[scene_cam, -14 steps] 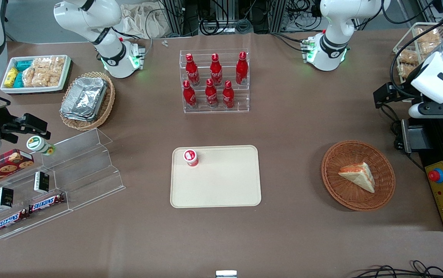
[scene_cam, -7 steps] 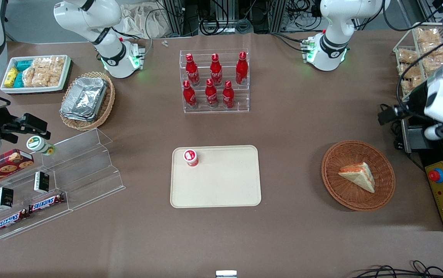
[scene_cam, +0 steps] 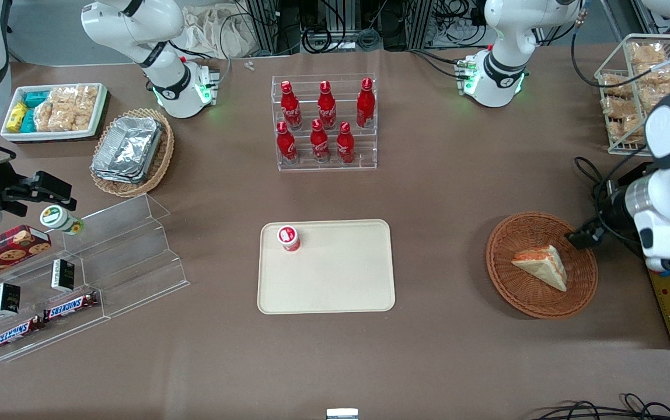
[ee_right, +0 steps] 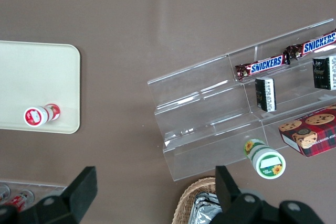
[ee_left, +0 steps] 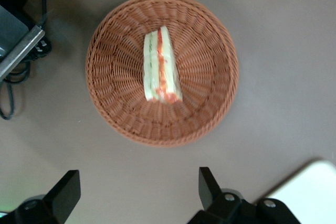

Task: Place sandwich from basket to tray
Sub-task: 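Lower the open left gripper over the sandwich in the wicker basket, then close the left gripper on the wrapped sandwich, then lift the sandwich and carry it toward the white tray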

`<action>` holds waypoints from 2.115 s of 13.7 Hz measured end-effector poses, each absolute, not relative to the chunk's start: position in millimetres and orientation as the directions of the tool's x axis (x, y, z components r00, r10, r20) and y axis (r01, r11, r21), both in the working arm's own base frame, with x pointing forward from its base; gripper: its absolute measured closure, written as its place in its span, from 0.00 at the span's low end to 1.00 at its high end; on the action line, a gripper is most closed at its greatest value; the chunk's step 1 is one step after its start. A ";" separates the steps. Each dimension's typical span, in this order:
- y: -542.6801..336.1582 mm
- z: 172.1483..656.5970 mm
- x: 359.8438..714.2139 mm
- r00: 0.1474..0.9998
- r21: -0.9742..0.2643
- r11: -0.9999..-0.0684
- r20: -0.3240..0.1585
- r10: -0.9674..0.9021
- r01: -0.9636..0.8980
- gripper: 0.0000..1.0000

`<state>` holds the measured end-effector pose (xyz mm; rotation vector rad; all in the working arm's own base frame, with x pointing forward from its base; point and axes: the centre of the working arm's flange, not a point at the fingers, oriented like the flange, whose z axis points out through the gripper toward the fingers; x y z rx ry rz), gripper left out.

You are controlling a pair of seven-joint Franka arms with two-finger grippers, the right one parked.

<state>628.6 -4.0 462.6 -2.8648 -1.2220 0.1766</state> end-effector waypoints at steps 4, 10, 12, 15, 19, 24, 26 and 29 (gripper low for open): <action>9.7 378.9 645.5 0.522 -0.080 -0.529 -0.092 0.848 0.845 0.00; 13.1 282.9 651.2 0.439 -0.113 -0.446 -0.079 0.895 0.888 0.00; 15.2 262.5 643.5 0.435 -0.098 -0.440 -0.073 0.898 0.893 0.00; 15.7 244.5 635.0 0.433 -0.103 -0.439 -0.077 0.898 0.893 0.02; 15.7 244.7 635.6 0.433 -0.100 -0.439 -0.076 0.898 0.893 0.39; 8.2 340.8 638.6 0.492 -0.133 -0.499 -0.086 0.866 0.856 0.67; -14.2 406.8 637.1 0.586 -0.131 -0.595 -0.105 0.804 0.793 0.67; -88.7 455.6 630.7 0.756 -0.072 -0.765 -0.121 0.643 0.640 0.77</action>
